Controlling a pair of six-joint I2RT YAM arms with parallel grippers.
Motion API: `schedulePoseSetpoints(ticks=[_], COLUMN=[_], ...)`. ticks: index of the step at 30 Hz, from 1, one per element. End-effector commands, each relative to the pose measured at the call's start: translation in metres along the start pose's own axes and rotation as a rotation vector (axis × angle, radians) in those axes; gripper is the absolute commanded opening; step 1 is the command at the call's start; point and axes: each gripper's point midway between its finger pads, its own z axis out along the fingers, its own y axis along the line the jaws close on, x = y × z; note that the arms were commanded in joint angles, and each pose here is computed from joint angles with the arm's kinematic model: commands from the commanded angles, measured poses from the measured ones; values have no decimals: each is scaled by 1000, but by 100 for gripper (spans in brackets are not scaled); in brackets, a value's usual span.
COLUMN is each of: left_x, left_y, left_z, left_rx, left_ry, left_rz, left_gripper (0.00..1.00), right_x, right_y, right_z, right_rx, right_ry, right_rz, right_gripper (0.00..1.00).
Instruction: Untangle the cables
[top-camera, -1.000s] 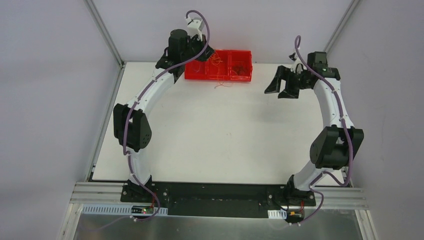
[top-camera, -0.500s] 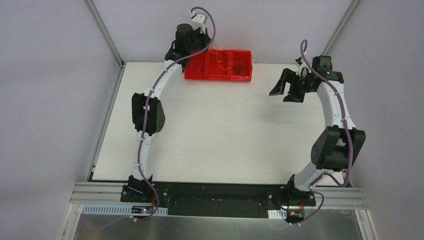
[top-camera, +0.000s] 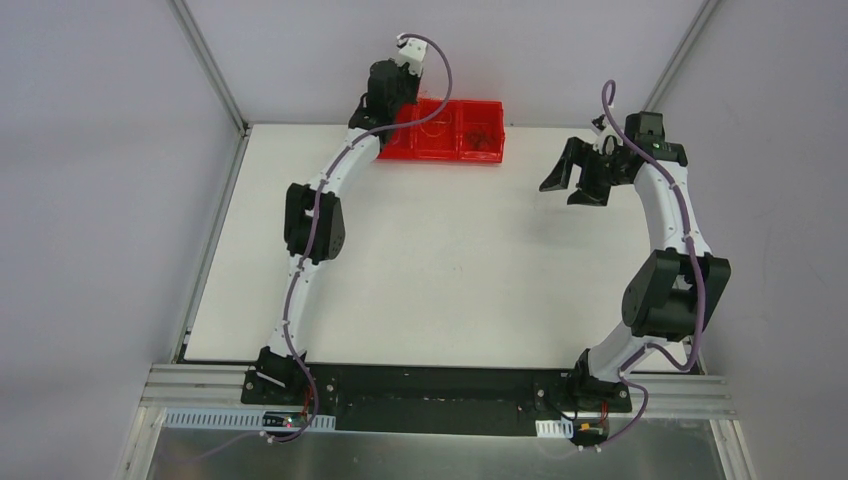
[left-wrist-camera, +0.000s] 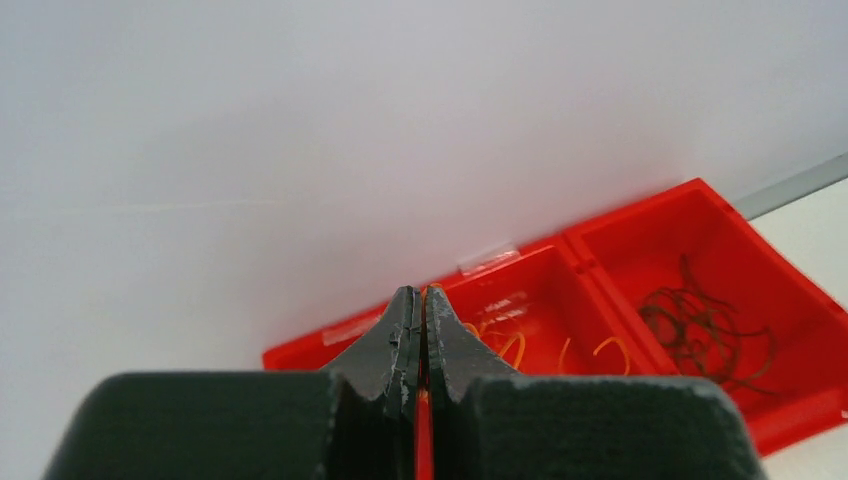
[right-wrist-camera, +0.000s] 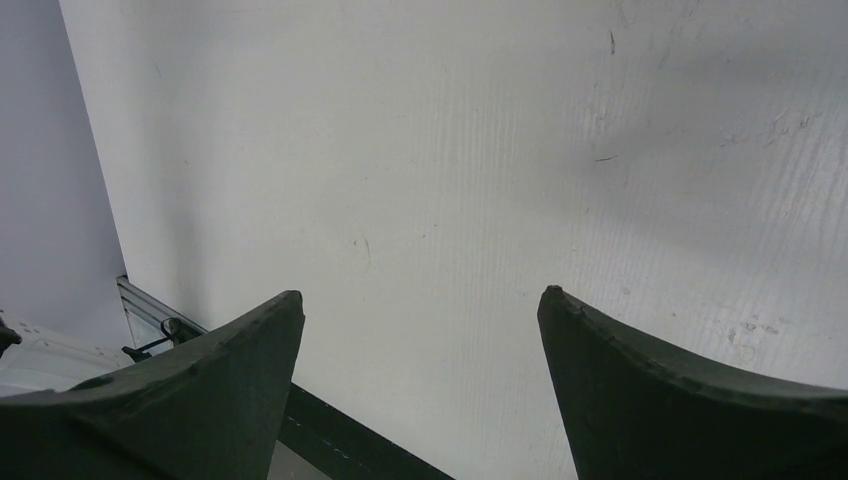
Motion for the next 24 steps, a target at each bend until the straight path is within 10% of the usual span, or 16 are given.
schedulePoseSetpoints(ticks=[1,11,24], left_x=[-50,-29,-22], left_y=[3,-46,-11], left_z=[4,17,16], left_rx=[-88,-33,-184], left_ry=[-152,-157,-102], left_rz=[180,431,538], left_gripper=[0,0,0], right_x=[-12,-14,-12], right_y=[0,-8,-13], right_z=[-5,-6,-7], right_rx=[-1,-3,-15], right_ry=[-25,-23,-17], right_rz=[12,40,60], right_gripper=[91,91,91])
